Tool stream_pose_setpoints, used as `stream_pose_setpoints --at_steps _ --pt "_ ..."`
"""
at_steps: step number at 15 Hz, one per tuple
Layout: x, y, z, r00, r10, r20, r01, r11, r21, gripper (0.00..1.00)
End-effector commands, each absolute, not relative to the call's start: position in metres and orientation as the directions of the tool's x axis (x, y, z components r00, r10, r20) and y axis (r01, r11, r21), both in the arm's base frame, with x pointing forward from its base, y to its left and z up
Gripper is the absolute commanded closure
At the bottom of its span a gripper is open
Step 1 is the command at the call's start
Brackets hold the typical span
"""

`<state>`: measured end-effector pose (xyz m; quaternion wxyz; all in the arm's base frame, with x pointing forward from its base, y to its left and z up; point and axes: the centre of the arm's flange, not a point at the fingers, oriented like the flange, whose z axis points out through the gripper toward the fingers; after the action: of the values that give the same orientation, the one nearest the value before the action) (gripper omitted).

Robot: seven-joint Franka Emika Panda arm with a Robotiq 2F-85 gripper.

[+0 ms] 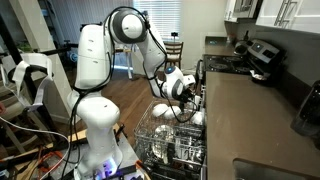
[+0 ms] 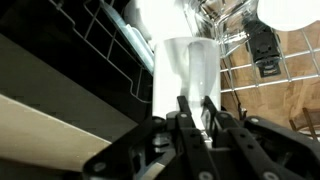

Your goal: Pick the cup in the dishwasher and put it on the counter

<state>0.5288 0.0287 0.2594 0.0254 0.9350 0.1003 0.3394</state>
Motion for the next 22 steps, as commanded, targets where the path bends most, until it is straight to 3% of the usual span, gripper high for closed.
stream_pose_setpoints --at_steps 1,22 --pt "0.521 0.031 0.269 0.700 0.219 0.680 0.193 -0.974 0.116 0.94" --pt "0.560 0.014 0.335 0.547 0.120 0.829 0.063 -0.993 0.102 0.94"
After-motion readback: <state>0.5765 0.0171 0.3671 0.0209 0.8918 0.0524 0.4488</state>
